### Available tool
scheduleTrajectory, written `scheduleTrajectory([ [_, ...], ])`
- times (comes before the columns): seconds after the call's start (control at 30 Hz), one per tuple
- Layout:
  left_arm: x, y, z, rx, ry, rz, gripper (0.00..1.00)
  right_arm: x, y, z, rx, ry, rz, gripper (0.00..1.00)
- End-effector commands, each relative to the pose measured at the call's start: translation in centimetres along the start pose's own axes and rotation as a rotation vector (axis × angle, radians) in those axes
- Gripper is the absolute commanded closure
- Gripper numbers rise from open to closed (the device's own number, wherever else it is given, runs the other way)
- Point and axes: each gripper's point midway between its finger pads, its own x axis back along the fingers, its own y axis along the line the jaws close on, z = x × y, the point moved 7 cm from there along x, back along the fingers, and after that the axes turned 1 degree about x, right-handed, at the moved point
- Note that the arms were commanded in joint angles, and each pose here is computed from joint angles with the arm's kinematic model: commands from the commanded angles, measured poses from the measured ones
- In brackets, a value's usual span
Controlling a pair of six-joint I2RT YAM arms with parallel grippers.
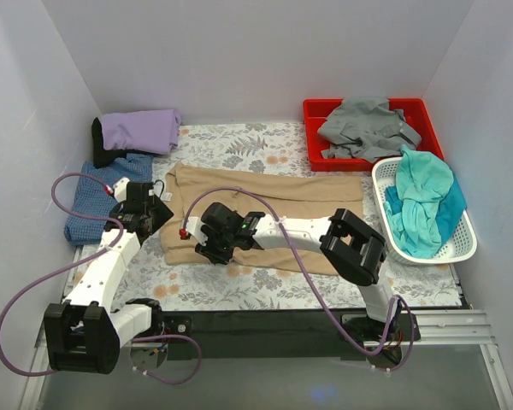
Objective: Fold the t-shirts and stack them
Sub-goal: Fold the tshirt
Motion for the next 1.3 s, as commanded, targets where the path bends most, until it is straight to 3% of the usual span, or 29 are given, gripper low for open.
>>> scheduleTrajectory([
  [0.0,-0.1,0.2,-0.5,0.010,-0.031,-0.008,0.39,-0.8,0.1,-0.6,0.026,-0.029,0.003,0.63],
  [0.4,-0.5,0.1,0.0,-0.005,0.003,0.008,0.39,-3.2,-1.2,2.1,0.007,0.065,0.105,0.64],
  [0.43,-0.5,0.1,0.0,-0.003,0.005,0.010,0.39,-3.5,-1.4,2.3,0.003,0.074,0.117,0.67],
  [0.47,-0.5,0.1,0.1,-0.008,0.010,0.008,0.39,-3.5,-1.4,2.1,0.005,0.075,0.127,0.86],
  [0.53,-0.5,0.0,0.1,-0.013,0.014,0.015,0.39,-3.0,-1.5,1.9,-0.006,0.072,0.138,0.99],
  [0.93,-0.2,-1.3,-0.2,-0.120,0.080,0.101,0.41,3.8,-1.9,-3.9,0.017,-0.116,0.101,0.99],
  [1.2,0.0,-3.0,-0.6,-0.159,0.116,0.204,0.42,3.6,-6.1,-3.9,-0.037,-0.129,0.124,0.99],
  [1.27,0.5,-3.9,-0.5,-0.187,0.145,0.293,0.42,3.6,-7.4,-4.2,-0.050,-0.142,0.137,0.99],
])
